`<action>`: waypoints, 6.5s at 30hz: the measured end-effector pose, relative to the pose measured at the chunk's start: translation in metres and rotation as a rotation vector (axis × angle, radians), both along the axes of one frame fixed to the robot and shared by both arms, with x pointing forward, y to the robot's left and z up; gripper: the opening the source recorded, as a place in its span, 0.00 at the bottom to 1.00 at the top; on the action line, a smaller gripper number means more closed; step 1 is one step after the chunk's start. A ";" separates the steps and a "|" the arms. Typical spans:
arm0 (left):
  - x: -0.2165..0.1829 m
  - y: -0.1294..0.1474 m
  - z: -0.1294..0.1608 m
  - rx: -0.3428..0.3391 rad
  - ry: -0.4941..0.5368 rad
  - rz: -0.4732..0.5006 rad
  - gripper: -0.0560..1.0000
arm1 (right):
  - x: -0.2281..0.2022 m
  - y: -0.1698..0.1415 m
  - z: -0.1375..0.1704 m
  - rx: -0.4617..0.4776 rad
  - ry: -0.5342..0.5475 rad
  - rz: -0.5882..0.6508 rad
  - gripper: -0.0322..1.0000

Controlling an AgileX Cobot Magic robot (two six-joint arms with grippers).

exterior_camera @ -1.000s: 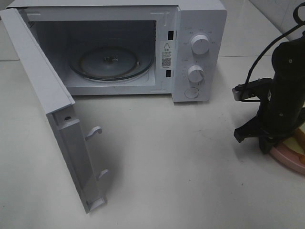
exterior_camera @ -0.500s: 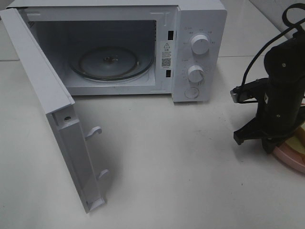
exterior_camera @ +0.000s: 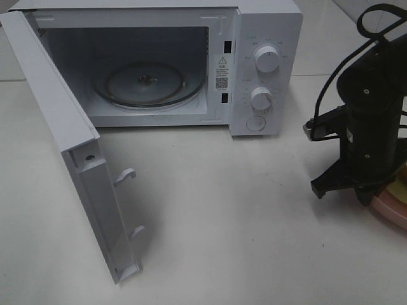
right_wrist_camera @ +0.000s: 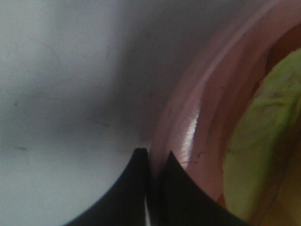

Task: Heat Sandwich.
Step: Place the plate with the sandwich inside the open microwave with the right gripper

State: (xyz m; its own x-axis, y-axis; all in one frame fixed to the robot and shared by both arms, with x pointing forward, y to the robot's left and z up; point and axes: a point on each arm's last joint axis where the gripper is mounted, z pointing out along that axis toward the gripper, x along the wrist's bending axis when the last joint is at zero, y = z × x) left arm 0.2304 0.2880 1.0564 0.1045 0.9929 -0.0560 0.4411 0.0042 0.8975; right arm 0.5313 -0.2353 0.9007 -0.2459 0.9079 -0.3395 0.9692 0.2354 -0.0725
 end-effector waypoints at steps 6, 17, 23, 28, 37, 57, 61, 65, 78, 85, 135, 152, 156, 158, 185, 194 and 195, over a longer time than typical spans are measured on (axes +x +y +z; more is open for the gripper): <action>0.000 0.000 0.000 0.000 0.000 0.000 0.96 | -0.006 0.012 0.001 -0.037 0.022 0.041 0.08; 0.000 0.000 0.000 0.000 0.000 0.000 0.96 | -0.019 0.026 0.029 -0.058 -0.010 0.094 0.08; 0.000 0.000 0.000 0.000 0.000 0.000 0.96 | -0.044 0.032 0.037 -0.050 -0.012 0.141 0.08; 0.000 0.000 0.000 0.000 0.000 0.000 0.96 | -0.055 0.037 0.042 -0.042 -0.021 0.173 0.08; 0.000 0.000 0.000 0.000 0.000 0.000 0.96 | -0.079 0.053 0.064 -0.034 -0.059 0.262 0.08; 0.000 0.000 0.000 0.000 0.000 0.000 0.96 | -0.129 0.090 0.095 -0.031 -0.068 0.623 0.08; 0.000 0.000 0.000 0.000 0.000 0.000 0.96 | -0.138 0.096 0.099 -0.037 -0.053 0.741 0.08; 0.000 0.000 0.000 0.000 0.000 0.000 0.96 | -0.141 0.097 0.102 -0.047 -0.031 0.852 0.08; 0.000 0.000 0.000 0.000 0.000 0.000 0.96 | -0.140 0.102 0.110 -0.046 -0.026 1.240 0.08; 0.000 0.000 0.000 0.000 0.000 0.000 0.96 | -0.138 0.108 0.111 -0.075 -0.016 1.473 0.08; 0.000 0.000 0.000 0.000 0.000 0.000 0.96 | -0.087 0.078 0.102 -0.029 0.032 2.003 0.08; 0.000 0.000 0.000 0.000 0.000 0.000 0.96 | -0.073 0.090 0.088 -0.048 -0.027 2.035 0.08; 0.000 0.000 0.000 0.000 0.000 0.000 0.96 | -0.072 0.096 0.091 -0.054 -0.038 2.048 0.08; 0.000 0.000 0.000 0.000 0.000 0.000 0.96 | -0.071 0.101 0.090 -0.051 -0.035 2.060 0.08; 0.000 0.000 0.000 0.000 0.000 0.000 0.96 | -0.024 0.158 0.084 0.026 -0.060 2.117 0.08; 0.000 0.000 0.000 0.000 0.000 0.000 0.96 | -0.003 0.175 0.084 0.047 -0.015 2.117 0.08; 0.000 0.000 0.000 0.000 0.000 0.000 0.96 | -0.003 0.175 0.084 0.047 -0.015 2.117 0.08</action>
